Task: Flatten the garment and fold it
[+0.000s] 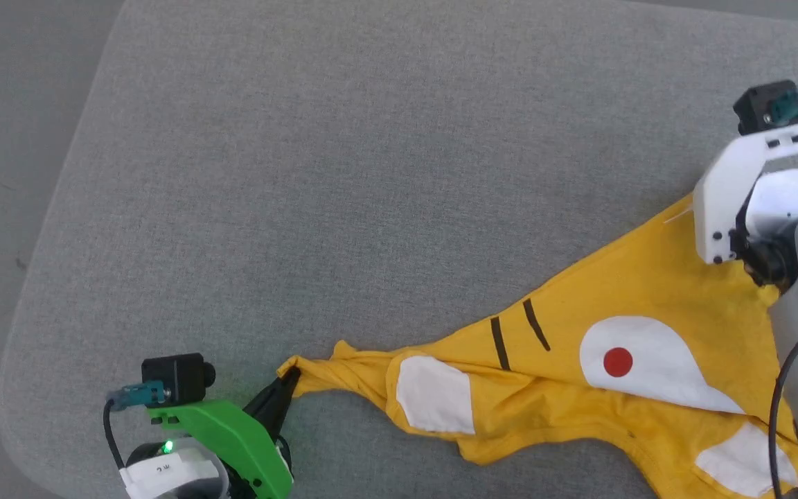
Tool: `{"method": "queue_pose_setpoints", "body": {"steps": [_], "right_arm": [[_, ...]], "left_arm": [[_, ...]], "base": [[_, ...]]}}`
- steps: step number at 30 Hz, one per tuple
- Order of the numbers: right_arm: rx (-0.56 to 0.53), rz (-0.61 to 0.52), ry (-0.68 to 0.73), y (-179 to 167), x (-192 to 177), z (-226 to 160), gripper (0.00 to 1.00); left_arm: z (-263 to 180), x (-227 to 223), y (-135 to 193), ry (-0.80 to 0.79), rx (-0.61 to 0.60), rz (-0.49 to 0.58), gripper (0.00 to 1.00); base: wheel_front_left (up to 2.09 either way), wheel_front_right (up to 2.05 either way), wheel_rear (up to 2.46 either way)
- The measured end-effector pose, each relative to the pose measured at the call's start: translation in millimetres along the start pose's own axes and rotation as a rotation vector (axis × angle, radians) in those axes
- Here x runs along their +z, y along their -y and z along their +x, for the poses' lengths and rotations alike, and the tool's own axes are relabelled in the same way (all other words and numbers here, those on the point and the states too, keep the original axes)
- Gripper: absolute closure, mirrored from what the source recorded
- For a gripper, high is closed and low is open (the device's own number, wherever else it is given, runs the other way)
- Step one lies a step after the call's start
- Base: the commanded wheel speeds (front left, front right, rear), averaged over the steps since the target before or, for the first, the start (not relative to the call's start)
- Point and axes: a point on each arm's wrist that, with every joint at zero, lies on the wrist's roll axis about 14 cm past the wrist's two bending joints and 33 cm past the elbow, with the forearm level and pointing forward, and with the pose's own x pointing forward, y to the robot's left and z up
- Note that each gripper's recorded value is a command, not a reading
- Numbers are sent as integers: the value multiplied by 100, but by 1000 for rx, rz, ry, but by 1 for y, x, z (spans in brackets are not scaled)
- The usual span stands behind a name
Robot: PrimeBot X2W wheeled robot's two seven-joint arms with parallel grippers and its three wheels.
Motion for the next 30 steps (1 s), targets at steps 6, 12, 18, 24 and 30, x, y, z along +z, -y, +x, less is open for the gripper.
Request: {"method": "queue_pose_setpoints", "body": {"steps": [6, 12, 18, 24, 30], "right_arm": [[-9, 77, 213, 4, 5, -29, 100], [-36, 184, 387, 13, -8, -74, 100], [-110, 238, 470, 38, -21, -124, 100], [-175, 152, 488, 66, 1, -159, 100], [-249, -22, 532, 98, 70, -175, 100]], "left_arm": [[-5, 6, 3, 39, -22, 12, 100], [-15, 31, 15, 153, -55, 37, 100], [-20, 77, 47, 314, -151, 78, 100], [-21, 164, 115, 501, -356, 98, 100], [-10, 248, 172, 622, -463, 186, 100]], "base": [[0, 0, 0], [0, 0, 0], [0, 0, 0], [0, 0, 0], [0, 0, 0]]}}
